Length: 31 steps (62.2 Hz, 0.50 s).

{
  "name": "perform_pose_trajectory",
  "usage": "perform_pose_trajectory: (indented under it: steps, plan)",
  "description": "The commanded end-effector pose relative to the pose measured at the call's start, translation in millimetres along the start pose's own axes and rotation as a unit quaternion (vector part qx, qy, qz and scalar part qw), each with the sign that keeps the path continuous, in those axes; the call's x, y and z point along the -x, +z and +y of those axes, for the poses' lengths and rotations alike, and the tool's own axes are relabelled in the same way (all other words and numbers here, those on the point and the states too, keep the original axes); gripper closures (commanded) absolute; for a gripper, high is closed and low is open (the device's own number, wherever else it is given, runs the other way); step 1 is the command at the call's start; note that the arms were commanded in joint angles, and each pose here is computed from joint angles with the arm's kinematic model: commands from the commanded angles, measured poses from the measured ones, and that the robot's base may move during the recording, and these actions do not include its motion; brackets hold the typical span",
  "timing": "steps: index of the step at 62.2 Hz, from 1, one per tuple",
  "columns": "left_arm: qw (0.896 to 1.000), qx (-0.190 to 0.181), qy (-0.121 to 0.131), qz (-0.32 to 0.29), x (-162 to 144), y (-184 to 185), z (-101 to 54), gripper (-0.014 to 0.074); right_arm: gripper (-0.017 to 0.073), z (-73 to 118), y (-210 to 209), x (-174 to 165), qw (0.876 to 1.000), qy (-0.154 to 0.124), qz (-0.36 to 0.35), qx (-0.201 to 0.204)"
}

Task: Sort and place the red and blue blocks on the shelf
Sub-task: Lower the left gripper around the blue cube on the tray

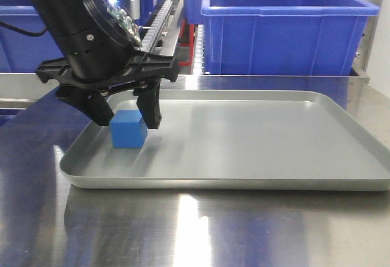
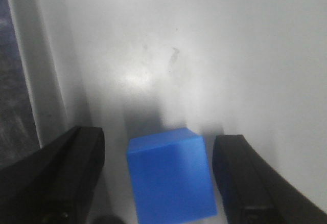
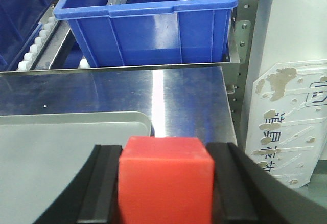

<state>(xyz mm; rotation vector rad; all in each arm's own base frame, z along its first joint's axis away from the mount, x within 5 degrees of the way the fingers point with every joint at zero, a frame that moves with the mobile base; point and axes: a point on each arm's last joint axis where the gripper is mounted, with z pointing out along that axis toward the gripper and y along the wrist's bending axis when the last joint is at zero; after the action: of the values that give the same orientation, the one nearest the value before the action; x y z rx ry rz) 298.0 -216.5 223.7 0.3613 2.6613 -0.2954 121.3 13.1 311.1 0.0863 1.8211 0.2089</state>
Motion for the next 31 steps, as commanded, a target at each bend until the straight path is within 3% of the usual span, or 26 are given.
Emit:
perform_pose_trajectory:
  steps: [1, 31]
  plan:
    - [0.998, -0.025, -0.007, -0.055, 14.6, -21.9, -8.1, 0.0081, 0.0503, 3.3, -4.2, 17.8, 0.998, -0.009, -0.060, 0.012]
    - [0.999, -0.019, -0.013, -0.036, 11.8, -8.2, -7.6, 0.0081, 0.0503, 3.3, -4.2, 17.8, 0.998, -0.009, -0.060, 0.012]
